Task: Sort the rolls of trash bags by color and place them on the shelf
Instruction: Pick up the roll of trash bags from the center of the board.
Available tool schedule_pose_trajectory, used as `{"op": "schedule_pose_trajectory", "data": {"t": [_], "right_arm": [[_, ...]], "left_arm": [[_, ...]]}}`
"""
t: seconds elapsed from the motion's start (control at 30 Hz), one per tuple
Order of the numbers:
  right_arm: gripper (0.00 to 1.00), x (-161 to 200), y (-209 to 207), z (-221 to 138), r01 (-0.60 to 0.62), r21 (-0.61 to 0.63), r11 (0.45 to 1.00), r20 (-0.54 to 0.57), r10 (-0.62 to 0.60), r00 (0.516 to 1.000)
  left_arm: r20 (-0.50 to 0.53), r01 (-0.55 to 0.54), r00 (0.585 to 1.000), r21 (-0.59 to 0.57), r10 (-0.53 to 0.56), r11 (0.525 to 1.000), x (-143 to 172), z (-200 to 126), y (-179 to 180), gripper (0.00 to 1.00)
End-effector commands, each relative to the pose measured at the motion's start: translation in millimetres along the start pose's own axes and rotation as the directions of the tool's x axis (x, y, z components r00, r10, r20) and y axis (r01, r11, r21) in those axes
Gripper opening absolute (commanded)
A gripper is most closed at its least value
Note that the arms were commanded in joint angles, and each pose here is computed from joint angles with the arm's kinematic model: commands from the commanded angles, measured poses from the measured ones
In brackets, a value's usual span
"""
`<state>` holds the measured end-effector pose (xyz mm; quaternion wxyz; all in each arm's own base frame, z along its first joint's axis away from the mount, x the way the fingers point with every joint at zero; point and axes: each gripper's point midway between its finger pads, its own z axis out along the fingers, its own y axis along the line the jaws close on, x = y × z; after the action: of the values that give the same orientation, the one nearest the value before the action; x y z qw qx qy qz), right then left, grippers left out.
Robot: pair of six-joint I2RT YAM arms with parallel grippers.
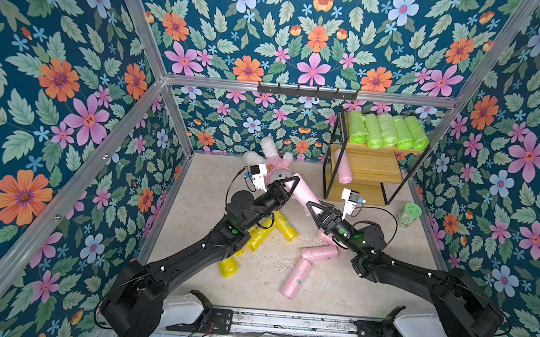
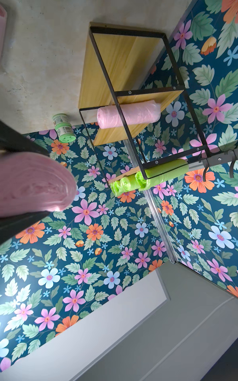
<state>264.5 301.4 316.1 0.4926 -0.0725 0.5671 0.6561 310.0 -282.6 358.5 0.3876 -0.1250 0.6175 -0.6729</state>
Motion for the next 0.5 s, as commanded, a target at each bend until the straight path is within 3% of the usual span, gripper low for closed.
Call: {"op": "schedule_pose_trajectory", "data": {"t": [0.0,0.07,0.23,0.47], "right_arm": [[0.52,-8,15,1,0.013,-0.055,0.998,0.022,-0.011,1.000],[0.45,-8,15,1,0.017,-0.048,0.999,0.017,-0.016,1.000],[0.40,-12,11,-2,0.030,-0.004,1.000,0.028,-0.030,0.999],[0.39,-22,-4,-12,0.064,0.106,0.992,0.028,-0.068,0.997]], "left_arm": [[0.006,-0.001,1.000,0.063,0.001,0.998,-3,1,-16,0.27],[0.002,0.004,1.000,0.059,-0.004,0.998,-2,1,-14,0.27],[-0.006,0.001,1.000,0.053,-0.001,0.999,-1,3,-10,0.30],[-0.014,-0.073,0.997,-0.009,0.072,0.997,0,4,1,0.65]]}}
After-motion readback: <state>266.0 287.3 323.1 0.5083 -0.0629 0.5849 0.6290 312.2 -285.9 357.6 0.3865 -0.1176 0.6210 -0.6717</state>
